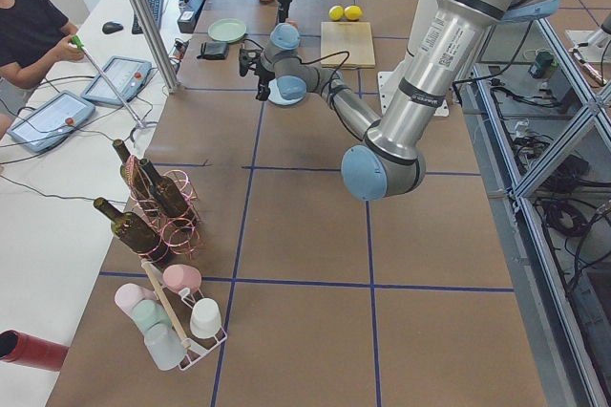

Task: Pick orange to plate
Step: 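Release the plate and withdraw the left gripper while the right gripper grasps the orange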

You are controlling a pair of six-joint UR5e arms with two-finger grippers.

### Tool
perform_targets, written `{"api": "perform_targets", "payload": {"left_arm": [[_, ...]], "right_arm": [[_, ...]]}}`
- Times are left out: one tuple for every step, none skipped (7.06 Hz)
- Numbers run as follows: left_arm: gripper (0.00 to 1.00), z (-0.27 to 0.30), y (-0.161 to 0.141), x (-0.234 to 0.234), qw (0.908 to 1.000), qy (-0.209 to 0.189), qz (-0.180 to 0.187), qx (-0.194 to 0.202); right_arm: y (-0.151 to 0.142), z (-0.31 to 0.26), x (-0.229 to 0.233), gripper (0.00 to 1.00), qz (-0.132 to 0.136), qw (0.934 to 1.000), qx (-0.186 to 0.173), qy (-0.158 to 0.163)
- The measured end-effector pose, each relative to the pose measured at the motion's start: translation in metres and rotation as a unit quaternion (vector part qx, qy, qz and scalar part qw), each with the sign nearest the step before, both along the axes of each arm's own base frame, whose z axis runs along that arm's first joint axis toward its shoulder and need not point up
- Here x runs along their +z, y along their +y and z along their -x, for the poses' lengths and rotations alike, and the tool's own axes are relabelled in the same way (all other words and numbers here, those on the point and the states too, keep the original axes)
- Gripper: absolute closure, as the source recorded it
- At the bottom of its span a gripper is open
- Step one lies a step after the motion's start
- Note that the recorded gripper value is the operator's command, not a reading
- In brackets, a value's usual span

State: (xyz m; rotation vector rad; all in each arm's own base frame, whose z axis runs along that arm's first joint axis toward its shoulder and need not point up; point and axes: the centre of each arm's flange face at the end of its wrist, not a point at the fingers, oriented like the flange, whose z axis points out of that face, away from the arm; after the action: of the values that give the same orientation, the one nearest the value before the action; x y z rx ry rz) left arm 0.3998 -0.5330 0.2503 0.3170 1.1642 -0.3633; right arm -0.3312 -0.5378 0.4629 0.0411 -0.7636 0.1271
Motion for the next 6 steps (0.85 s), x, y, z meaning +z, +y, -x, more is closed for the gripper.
{"api": "perform_targets", "payload": {"left_arm": [[0.0, 0.0001, 0.0, 0.0014, 1.0, -0.001, 0.001, 0.0], [0.0, 0.0001, -0.0001, 0.0019, 1.0, -0.001, 0.001, 0.0], [0.0, 0.0001, -0.0001, 0.002, 1.0, -0.001, 0.001, 0.0], [0.0, 0.0, -0.0001, 0.0017, 1.0, -0.001, 0.001, 0.0], [0.0, 0.0001, -0.0002, 0.0017, 1.0, -0.001, 0.001, 0.0], [0.0, 0.0004, -0.0003, 0.0019, 1.0, -0.001, 0.001, 0.0]], "right_arm": [[0.0029, 0.0058, 0.0018, 0.0, -0.001, 1.0, -0.003, 0.003], [0.005, 0.0097, 0.0028, 0.0, -0.001, 1.0, -0.006, 0.005], [0.0064, 0.0113, 0.0043, 0.0, 0.0, 1.0, -0.008, 0.006], [0.0077, 0.0117, 0.0062, 0.0, 0.001, 0.9999, -0.009, 0.006], [0.0092, 0.0118, 0.0084, 0.0, 0.003, 0.9999, -0.01, 0.007], [0.011, 0.0128, 0.0111, 0.0, 0.005, 0.9999, -0.012, 0.008]]}}
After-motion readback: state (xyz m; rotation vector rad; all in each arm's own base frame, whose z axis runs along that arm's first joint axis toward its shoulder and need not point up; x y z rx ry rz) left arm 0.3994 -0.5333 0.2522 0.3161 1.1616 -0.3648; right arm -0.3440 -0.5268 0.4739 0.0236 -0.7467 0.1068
